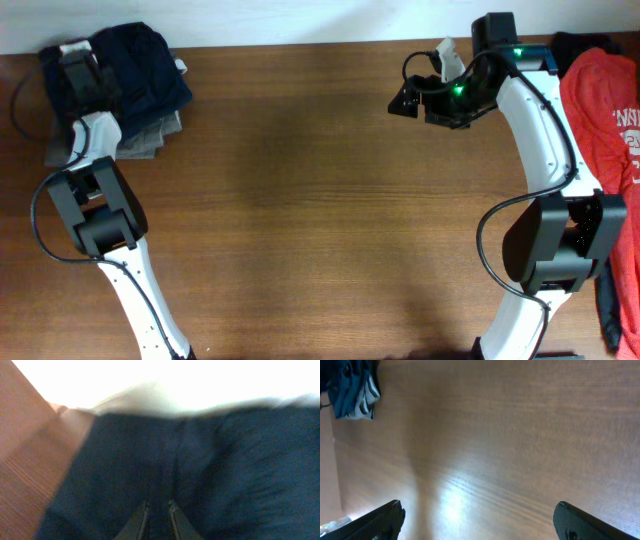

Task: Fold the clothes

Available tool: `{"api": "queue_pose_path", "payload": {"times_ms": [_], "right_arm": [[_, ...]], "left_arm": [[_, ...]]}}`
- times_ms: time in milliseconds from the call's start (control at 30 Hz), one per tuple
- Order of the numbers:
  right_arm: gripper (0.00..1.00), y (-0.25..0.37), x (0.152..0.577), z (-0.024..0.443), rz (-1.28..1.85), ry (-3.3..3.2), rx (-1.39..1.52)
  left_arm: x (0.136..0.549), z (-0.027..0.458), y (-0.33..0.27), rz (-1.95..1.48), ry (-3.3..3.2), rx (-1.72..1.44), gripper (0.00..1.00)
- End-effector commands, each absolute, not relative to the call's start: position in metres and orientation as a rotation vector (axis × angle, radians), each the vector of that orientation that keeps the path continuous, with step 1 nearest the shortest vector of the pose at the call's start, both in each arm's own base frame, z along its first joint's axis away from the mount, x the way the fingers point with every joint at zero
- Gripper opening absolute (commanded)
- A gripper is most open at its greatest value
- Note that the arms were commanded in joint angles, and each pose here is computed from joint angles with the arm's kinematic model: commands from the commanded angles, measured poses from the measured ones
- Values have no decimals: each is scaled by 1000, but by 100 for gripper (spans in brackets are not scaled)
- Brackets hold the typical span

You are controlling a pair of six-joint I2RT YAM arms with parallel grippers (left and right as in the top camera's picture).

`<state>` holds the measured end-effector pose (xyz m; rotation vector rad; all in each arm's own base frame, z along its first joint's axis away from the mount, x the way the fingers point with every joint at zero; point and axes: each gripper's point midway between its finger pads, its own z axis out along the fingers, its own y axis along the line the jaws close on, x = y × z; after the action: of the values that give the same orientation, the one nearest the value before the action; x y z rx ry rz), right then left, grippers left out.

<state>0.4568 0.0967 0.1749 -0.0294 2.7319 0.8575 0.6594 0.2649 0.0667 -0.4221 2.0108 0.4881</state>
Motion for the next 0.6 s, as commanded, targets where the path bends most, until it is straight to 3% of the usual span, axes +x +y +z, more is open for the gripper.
{"api": "queue_pose_path", "payload": {"times_ms": [0, 100, 200, 233, 267, 300, 333, 567], "right_arm": [[99, 98, 464, 176, 856, 2720, 27], [99, 99, 467, 187, 851, 2699, 17], [99, 99, 466, 198, 849, 2692, 13], [99, 98, 464, 201, 849, 2694, 14], [99, 98, 461, 204, 850, 2701, 16], [99, 98, 454, 211, 853, 2718, 21], [98, 98, 444, 218, 857, 2738, 25], [88, 93, 404, 234, 815, 2822, 6]], "left_arm": [[664, 235, 213, 451, 1803, -337, 15], [652, 282, 164, 375, 1830, -257, 15], [635, 311, 113, 270, 1889, -155, 22], [627, 318, 95, 236, 1915, -121, 31], [619, 321, 79, 207, 1943, -90, 50], [602, 324, 48, 157, 2007, -33, 94], [586, 316, 21, 123, 2086, 19, 99], [546, 260, -46, 63, 2354, 177, 99]]}}
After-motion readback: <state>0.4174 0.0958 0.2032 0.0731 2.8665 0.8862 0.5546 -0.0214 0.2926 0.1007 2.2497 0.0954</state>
